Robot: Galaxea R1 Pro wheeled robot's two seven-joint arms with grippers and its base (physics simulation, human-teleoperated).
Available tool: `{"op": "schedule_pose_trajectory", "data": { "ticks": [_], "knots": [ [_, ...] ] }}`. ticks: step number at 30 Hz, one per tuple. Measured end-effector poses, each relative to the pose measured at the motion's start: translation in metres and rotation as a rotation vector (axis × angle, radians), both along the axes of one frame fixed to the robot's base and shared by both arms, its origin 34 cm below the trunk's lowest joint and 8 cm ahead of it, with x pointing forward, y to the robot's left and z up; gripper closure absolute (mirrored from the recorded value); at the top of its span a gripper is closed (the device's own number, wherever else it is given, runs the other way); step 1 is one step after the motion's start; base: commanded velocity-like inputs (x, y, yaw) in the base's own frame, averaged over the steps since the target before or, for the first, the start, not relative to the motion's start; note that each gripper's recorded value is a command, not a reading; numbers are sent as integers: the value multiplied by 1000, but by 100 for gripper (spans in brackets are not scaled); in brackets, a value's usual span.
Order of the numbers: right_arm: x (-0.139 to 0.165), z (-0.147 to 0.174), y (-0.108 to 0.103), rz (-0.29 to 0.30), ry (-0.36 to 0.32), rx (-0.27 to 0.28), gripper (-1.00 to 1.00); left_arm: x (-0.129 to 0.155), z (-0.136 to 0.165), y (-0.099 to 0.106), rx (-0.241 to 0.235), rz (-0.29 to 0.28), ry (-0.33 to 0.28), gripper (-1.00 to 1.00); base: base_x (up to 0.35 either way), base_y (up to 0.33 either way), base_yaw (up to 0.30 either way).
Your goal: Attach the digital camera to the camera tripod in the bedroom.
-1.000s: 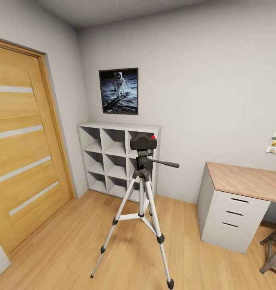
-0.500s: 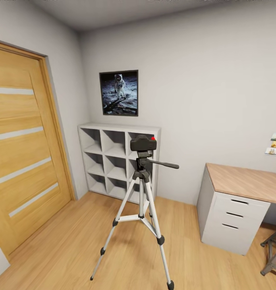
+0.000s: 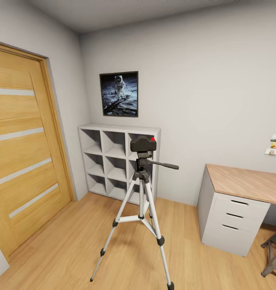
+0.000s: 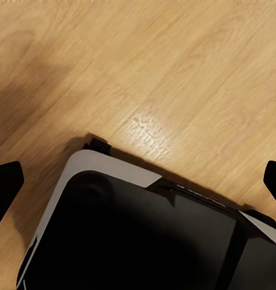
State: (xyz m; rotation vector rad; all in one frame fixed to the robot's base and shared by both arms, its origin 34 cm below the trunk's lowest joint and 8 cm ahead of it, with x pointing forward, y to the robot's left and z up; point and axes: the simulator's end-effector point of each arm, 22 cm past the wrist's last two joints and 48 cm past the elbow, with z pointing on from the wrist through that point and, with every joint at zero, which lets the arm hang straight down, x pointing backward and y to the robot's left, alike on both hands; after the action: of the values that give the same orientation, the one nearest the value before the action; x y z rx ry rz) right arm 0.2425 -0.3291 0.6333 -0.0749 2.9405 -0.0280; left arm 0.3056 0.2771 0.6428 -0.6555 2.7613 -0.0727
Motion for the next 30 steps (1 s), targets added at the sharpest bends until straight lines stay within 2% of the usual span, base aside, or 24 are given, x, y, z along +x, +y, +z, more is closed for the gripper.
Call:
{"op": "schedule_pose_trajectory", "data": {
  "ticks": [30],
  "knots": [
    [1,0,7,24,1,9,-100,3,1,0,0,-1,-7,-100,0,0,0]
  ]
}}
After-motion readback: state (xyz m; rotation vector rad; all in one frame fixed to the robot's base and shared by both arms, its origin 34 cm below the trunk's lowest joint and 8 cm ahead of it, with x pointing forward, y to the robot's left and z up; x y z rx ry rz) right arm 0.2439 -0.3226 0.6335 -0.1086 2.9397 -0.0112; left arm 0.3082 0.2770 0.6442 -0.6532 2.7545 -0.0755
